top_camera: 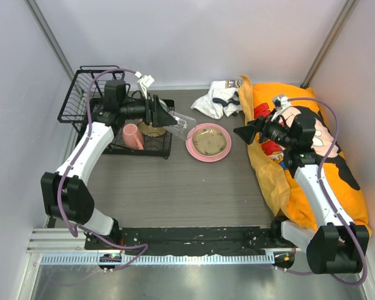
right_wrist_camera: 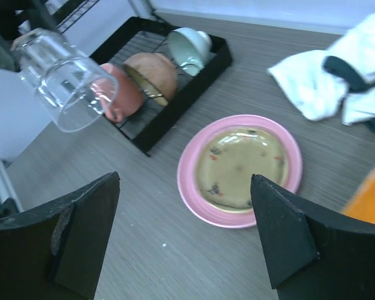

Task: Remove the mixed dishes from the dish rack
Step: Pick up the cup from the dish rack.

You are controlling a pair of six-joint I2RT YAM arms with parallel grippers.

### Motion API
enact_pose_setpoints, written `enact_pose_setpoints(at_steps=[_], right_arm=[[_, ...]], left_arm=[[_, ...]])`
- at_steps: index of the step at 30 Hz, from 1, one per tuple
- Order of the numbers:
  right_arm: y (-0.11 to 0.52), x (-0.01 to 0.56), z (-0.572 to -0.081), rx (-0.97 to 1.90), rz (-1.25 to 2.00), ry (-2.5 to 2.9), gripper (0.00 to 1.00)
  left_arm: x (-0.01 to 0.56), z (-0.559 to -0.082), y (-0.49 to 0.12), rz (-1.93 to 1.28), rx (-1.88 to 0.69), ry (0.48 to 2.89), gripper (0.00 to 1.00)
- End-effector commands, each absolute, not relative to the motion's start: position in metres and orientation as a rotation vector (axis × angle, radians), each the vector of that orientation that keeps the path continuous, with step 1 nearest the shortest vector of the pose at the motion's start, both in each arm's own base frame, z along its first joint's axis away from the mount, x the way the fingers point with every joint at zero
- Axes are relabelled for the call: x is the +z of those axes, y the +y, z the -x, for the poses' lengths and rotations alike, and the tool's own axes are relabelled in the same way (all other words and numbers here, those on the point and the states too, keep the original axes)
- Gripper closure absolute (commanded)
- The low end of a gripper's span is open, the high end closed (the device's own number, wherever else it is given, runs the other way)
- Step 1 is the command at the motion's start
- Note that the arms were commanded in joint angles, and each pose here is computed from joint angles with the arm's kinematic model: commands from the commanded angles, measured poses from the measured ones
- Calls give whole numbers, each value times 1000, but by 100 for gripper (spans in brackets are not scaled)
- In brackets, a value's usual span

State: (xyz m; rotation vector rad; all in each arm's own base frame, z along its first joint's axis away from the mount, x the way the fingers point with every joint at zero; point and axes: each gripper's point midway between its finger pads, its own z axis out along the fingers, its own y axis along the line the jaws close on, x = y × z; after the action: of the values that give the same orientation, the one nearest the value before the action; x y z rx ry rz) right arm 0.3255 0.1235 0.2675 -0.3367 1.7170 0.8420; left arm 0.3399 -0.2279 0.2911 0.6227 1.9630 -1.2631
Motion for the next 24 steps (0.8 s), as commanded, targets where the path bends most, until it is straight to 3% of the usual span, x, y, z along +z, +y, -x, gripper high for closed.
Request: enact_pose_setpoints(at_steps=[1,13,24], right_arm=[[165,286,-321,974,430,1625,13],[213,301,-325,1092,501,1524,23],[240,326,-342,1141,516,1461,29]], left_arm=[[361,-331,-244,-623,-1511,1693,100],[377,-330,-251,-513,-1815,1522,100],[364,-326,-250,-493,-1825,1536,100]])
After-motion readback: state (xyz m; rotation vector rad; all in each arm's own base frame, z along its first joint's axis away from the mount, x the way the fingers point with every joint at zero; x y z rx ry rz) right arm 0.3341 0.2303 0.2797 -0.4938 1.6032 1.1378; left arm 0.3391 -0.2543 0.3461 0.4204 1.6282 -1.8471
